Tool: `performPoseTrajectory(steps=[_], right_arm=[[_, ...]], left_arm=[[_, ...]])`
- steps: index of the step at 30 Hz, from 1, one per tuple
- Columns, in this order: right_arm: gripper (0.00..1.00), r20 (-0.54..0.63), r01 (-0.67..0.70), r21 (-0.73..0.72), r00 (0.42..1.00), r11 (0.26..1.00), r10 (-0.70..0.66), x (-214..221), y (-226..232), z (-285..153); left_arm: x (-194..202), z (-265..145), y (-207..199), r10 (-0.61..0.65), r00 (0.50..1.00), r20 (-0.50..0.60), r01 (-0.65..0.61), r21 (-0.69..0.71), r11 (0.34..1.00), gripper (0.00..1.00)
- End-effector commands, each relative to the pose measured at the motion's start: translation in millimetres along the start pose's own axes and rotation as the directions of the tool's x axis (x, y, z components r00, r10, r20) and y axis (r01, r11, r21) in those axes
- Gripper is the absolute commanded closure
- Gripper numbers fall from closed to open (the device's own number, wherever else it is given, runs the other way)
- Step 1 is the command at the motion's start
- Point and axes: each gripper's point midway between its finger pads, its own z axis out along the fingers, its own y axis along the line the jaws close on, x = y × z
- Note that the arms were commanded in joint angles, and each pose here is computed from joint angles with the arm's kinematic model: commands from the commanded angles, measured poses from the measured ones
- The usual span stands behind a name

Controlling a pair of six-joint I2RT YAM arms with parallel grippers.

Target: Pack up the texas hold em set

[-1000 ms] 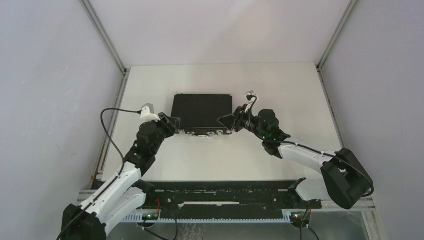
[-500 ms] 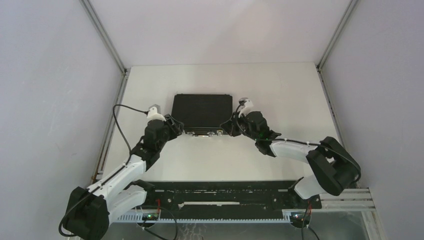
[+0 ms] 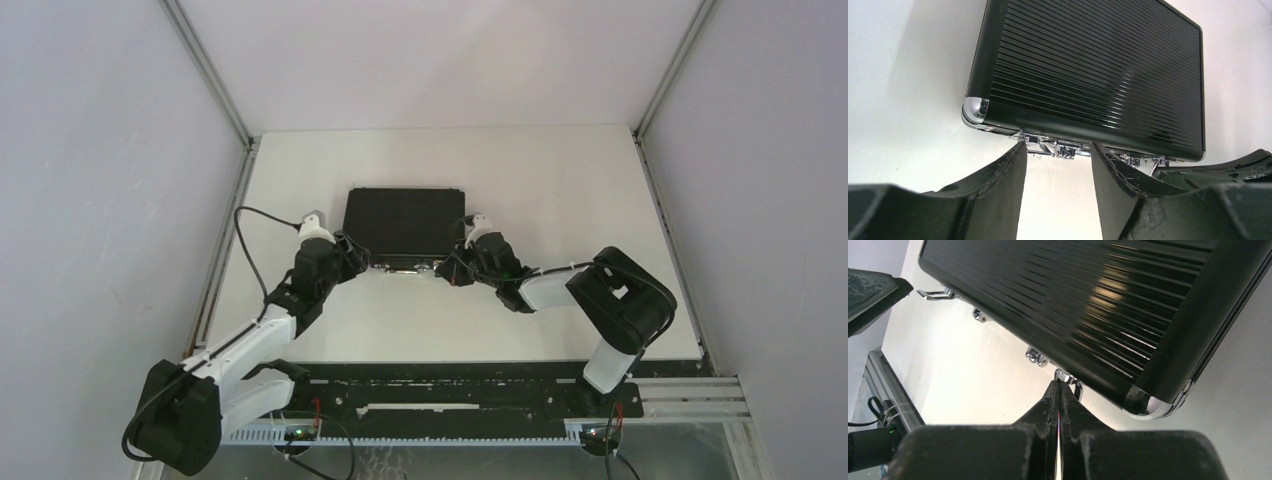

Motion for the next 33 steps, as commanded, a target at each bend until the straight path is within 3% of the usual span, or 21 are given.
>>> performPoseTrajectory(steps=[1, 14, 20, 33], right_arm=[[1.0, 0.026, -0.005, -0.027, 1.0, 1.0, 0.006, -2.8, 6.2, 10.3], [1.0, 0.047, 0.013, 0.113, 0.999, 0.993, -0.018, -8.4, -23.6, 24.9], [1.0, 0.015, -0.009, 0.314, 1.0, 0.949, 0.005, -1.9, -57.5, 30.2], [1.0, 0.045, 0.023, 0.165, 0.999, 0.986, -0.031, -17.8, -13.8, 13.1]], left_arm=[[-23.7, 0.3, -20.6, -0.004, 0.999, 0.047, 0.002, 0.044, 0.999, 0.45], [-21.9, 3.7, -20.4, 0.002, 0.999, 0.035, -0.004, 0.037, 0.999, 0.44], [-22.2, 2.3, -19.8, 0.002, 0.999, 0.035, -0.003, 0.035, 0.999, 0.43], [-20.6, 11.0, -25.1, 0.003, 1.0, 0.013, -0.003, 0.043, 0.999, 0.45]])
